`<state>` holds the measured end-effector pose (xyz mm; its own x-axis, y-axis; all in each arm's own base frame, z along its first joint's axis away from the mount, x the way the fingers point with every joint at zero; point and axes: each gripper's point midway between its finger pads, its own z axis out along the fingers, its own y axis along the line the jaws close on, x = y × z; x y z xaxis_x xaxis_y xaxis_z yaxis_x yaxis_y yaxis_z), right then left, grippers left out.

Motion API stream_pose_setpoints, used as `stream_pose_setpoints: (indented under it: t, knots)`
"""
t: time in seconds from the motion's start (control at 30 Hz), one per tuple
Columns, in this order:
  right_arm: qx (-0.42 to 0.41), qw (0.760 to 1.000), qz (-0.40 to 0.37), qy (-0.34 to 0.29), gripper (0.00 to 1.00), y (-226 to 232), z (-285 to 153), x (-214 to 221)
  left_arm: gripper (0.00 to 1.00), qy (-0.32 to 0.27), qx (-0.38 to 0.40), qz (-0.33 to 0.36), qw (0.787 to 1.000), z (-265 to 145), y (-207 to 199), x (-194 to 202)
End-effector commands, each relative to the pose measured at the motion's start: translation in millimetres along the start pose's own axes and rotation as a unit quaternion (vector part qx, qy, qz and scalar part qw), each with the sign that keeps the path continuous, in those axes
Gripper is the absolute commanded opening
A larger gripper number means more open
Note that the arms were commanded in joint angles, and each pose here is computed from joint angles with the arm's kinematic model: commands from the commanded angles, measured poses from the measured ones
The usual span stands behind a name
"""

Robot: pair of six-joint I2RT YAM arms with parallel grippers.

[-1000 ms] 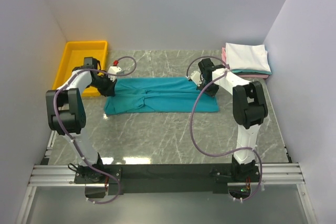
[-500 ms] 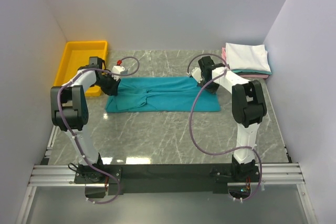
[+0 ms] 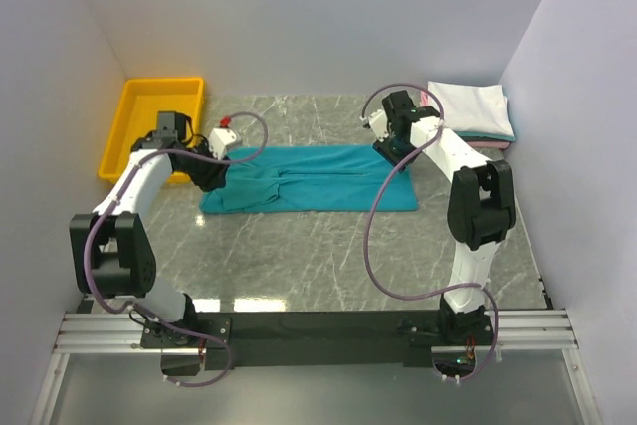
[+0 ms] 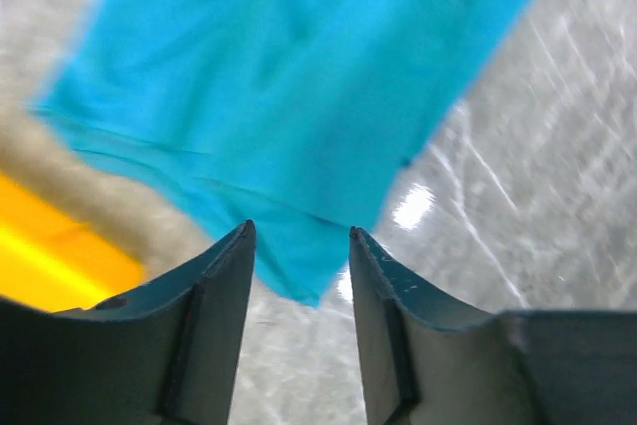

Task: Fold and stack the t-shirts
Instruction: Fold the tshirt

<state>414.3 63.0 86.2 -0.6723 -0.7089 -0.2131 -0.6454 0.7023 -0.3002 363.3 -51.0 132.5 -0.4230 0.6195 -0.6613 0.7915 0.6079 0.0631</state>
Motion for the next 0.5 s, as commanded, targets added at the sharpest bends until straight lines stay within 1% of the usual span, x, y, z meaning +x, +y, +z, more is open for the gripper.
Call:
stream_pose_setpoints:
  t: [0.0, 0.13, 0.27, 0.37, 0.47]
  knots:
    - [-0.039, 0.998, 0.043, -0.025, 0.47, 11.1, -29.6, -3.5, 0.48, 0.050, 0.029, 0.013, 0.998, 21.2, -25.8, 30.9]
    - [-0.068, 0.996, 0.052, -0.010, 0.45, 27.4, -25.0, 5.6, 0.48, 0.077, 0.038, -0.006, 0.996, 35.0, -35.8, 46.0]
    - [-0.100, 0.994, 0.051, 0.004, 0.44, 45.8, -15.8, 17.9, 0.51, 0.090, 0.034, -0.008, 0.995, 44.5, -42.3, 58.8]
    - [-0.120, 0.991, 0.050, 0.020, 0.42, 56.3, -5.7, 25.3, 0.52, 0.102, 0.026, -0.008, 0.994, 51.7, -39.2, 65.0]
    - [-0.139, 0.988, 0.050, 0.035, 0.41, 67.7, 7.9, 31.9, 0.52, 0.102, 0.017, -0.010, 0.995, 58.1, -33.2, 65.9]
